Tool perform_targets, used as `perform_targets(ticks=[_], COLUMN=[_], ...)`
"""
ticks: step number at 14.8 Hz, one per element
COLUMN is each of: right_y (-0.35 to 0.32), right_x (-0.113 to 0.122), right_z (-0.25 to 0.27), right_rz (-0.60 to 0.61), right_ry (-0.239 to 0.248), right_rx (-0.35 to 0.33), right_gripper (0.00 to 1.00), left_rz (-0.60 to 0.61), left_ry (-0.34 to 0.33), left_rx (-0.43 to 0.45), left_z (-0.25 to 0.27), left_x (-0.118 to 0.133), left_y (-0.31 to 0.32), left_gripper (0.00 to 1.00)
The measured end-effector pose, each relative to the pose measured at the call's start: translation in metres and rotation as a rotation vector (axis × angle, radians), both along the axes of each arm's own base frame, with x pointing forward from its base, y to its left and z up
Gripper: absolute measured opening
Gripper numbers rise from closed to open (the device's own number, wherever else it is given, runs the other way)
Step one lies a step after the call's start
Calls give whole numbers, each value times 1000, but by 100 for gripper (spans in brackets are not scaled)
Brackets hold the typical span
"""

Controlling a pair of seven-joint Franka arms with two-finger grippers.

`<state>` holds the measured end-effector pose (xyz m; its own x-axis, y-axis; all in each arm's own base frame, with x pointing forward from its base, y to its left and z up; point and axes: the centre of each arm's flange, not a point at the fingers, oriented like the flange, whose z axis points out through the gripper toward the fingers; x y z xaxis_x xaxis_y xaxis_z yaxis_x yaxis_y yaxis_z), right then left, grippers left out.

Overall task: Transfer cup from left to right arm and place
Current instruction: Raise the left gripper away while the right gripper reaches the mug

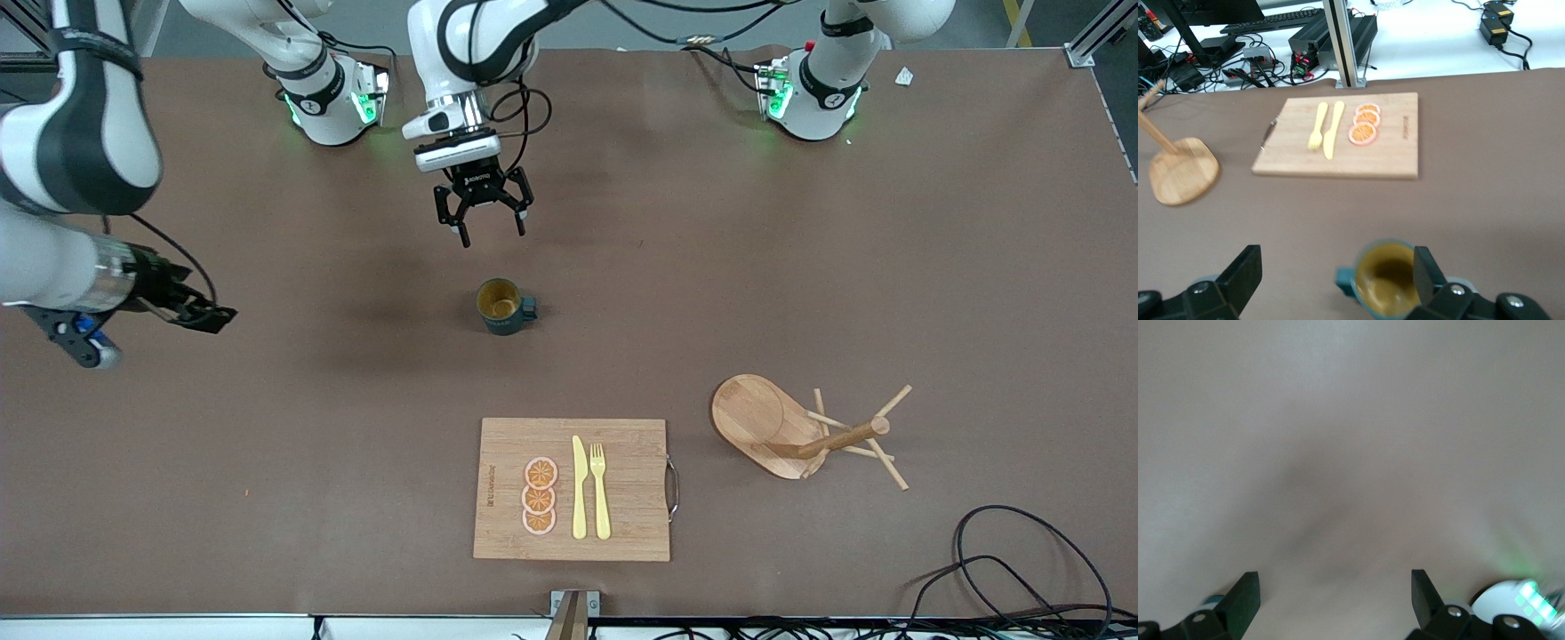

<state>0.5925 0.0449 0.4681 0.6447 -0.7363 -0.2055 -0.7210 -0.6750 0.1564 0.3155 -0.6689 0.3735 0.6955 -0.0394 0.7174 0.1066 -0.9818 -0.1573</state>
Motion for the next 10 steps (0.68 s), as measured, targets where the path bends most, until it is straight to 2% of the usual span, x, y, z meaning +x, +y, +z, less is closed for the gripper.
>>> perform_targets(ticks=[3, 6, 10], right_y=[55, 110, 187], right_x=[-6, -16, -37], right_z=[-11, -27, -47], right_rz=[-196, -335, -535], right_ry=[-1, -21, -63], right_rx=[-60, -104, -101], right_gripper=[100, 100, 100], left_rz=[-52, -127, -192], left_ry=[128, 241, 378], left_rx=[26, 33, -26], left_z=[71, 125, 176], left_x=[61, 133, 226], left_y=[44, 106, 217], left_gripper=[100, 100, 100])
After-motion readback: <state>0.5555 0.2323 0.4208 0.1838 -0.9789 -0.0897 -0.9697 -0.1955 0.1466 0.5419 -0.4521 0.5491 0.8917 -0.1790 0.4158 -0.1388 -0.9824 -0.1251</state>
